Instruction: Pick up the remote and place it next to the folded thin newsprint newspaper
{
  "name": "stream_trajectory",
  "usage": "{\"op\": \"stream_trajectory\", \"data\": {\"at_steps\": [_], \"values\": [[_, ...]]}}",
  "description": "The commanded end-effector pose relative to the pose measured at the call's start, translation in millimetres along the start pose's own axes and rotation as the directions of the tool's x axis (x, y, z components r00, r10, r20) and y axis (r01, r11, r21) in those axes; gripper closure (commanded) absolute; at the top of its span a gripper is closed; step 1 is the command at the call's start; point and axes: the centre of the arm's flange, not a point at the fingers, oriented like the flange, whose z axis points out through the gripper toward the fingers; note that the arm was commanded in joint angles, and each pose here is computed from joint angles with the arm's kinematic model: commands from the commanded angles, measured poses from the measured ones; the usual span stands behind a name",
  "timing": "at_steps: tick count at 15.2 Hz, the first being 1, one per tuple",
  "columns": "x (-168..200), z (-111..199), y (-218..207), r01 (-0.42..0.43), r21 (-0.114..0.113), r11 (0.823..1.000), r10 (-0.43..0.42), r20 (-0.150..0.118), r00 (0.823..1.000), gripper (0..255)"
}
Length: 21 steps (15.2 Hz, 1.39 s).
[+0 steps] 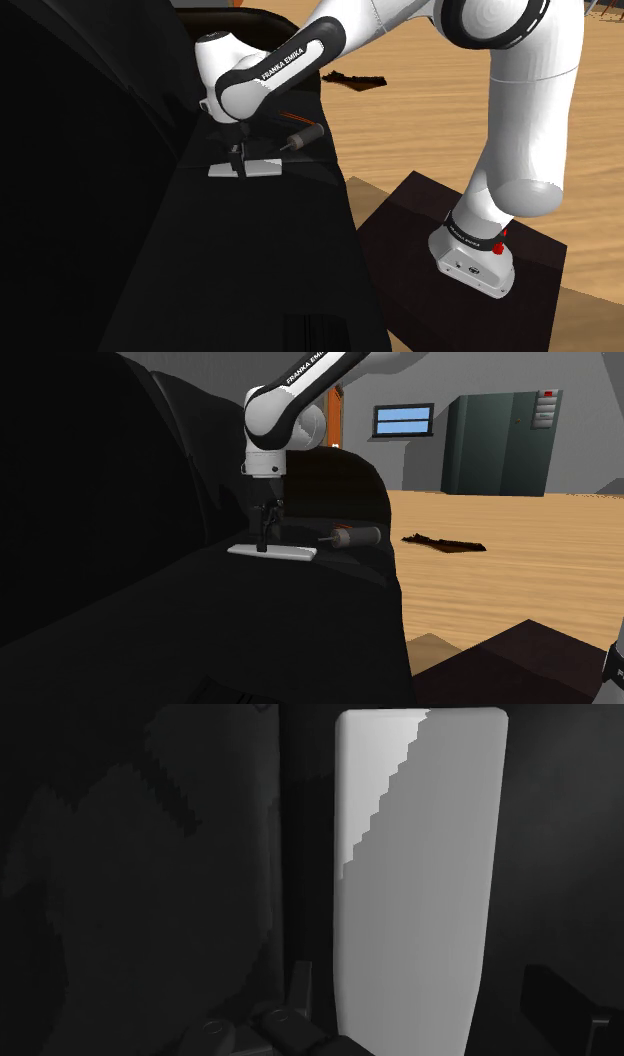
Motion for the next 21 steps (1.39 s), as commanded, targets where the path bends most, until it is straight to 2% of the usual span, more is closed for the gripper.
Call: {"op": "stream_trajectory", "data": {"at_steps": [1,9,10,19,21], "values": [[0,14,2,0.0,0.0,1.0,0.0,0.0,1.0,0],[0,14,2,0.0,0.0,1.0,0.0,0.0,1.0,0],[0,14,2,0.0,0.0,1.0,0.0,0.0,1.0,255],[0,14,2,0.0,0.0,1.0,0.0,0.0,1.0,255],[0,3,2,0.0,0.0,1.0,0.0,0.0,1.0,255]]}}
